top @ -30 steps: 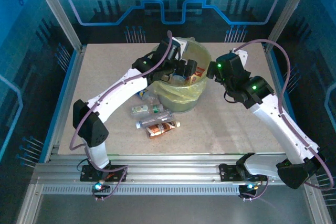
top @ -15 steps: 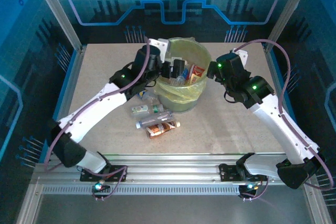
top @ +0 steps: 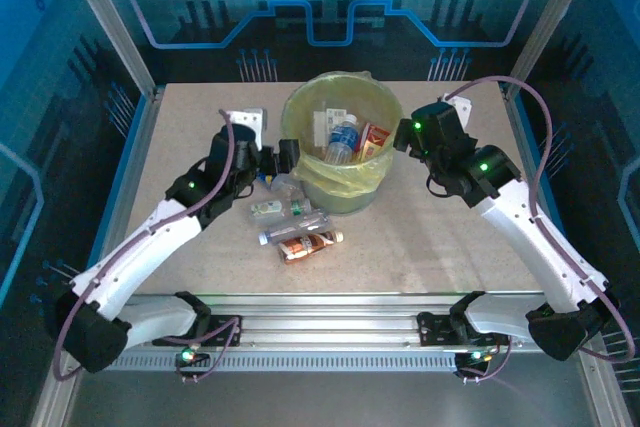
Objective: Put the plastic bottles in the bin
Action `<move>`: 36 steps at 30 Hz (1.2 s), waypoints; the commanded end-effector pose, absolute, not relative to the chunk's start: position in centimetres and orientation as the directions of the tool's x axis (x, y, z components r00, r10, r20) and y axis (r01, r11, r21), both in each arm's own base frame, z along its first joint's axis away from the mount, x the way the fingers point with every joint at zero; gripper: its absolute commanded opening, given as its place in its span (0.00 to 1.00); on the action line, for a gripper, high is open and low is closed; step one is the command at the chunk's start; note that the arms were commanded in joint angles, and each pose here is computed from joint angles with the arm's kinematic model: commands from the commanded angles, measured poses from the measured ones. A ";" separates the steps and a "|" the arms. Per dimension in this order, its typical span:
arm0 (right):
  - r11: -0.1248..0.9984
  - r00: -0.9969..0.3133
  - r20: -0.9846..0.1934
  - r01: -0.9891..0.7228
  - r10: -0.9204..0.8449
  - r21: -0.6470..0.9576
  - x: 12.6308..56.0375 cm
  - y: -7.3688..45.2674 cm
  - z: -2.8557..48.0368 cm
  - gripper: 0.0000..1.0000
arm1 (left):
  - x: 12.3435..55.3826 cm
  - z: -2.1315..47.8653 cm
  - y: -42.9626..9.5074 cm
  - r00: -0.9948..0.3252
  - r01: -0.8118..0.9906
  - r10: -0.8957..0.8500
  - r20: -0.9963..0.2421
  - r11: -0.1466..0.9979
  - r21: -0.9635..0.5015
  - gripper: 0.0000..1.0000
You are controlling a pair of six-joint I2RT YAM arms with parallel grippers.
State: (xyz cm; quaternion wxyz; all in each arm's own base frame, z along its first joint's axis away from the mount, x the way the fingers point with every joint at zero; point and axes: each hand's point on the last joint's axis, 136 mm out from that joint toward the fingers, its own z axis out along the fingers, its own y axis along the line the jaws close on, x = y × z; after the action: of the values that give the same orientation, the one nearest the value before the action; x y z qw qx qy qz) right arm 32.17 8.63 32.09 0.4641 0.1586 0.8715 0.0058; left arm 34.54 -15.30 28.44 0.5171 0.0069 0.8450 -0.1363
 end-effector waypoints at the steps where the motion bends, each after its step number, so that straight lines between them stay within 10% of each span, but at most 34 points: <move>1: 0.939 -0.533 -0.791 0.310 0.300 0.148 31.6 7.7 31.2 1.00 | 31.7 26.1 -15.1 -0.505 0.238 -0.039 -0.862 0.954 -0.182 0.99; 17: 0.927 -0.509 -0.800 0.346 0.318 0.149 29.3 5.8 31.9 1.00 | 21.2 14.4 -20.3 -0.611 0.560 0.403 -0.682 0.829 -0.011 0.96; 36: 0.925 -0.507 -0.798 0.346 0.327 0.160 29.1 5.7 31.8 1.00 | 20.9 8.0 -22.5 -0.648 0.605 0.640 -0.413 0.762 0.232 0.93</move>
State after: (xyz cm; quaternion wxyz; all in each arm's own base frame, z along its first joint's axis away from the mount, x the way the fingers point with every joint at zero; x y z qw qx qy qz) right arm 29.09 6.50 31.83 0.4556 0.1786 0.8721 0.0003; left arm 20.56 -22.90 7.67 0.2425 0.3446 0.9068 0.0088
